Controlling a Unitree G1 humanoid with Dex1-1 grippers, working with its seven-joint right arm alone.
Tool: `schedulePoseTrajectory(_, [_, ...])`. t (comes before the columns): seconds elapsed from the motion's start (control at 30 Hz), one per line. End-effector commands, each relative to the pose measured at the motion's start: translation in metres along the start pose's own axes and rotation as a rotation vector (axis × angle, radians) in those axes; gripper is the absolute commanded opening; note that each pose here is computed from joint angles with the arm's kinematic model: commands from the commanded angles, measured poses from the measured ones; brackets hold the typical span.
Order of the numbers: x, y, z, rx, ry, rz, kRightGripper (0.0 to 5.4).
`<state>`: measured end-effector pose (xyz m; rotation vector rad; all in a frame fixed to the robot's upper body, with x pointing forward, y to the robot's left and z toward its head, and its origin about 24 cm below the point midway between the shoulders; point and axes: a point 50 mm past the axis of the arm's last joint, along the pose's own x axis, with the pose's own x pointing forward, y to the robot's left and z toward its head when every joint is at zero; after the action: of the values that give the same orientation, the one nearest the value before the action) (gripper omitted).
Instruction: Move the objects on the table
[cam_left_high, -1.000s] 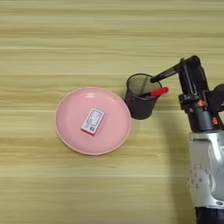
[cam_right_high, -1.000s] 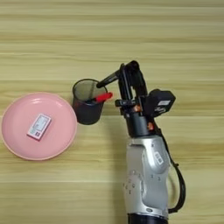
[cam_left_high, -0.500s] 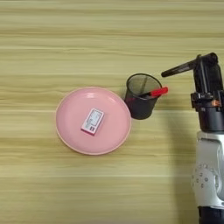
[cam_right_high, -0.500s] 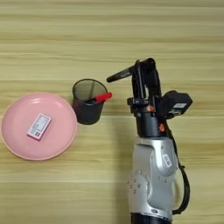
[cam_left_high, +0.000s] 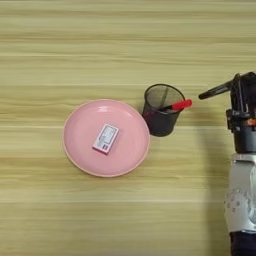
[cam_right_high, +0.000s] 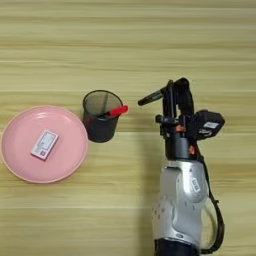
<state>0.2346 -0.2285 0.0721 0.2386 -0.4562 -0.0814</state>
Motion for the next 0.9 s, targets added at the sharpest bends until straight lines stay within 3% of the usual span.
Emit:
schedulePoseTrajectory(0.03, [0.018,0.002,0.004,-0.035,-0.015,0.014,1.04])
schedulePoseTrajectory(0.37, [0.004,0.001,-0.015,-0.063,0.108,0.022,1.04])
schedulePoseTrajectory(0.9, [-0.031,-0.002,-0.021,-0.113,0.243,0.057,1.04])
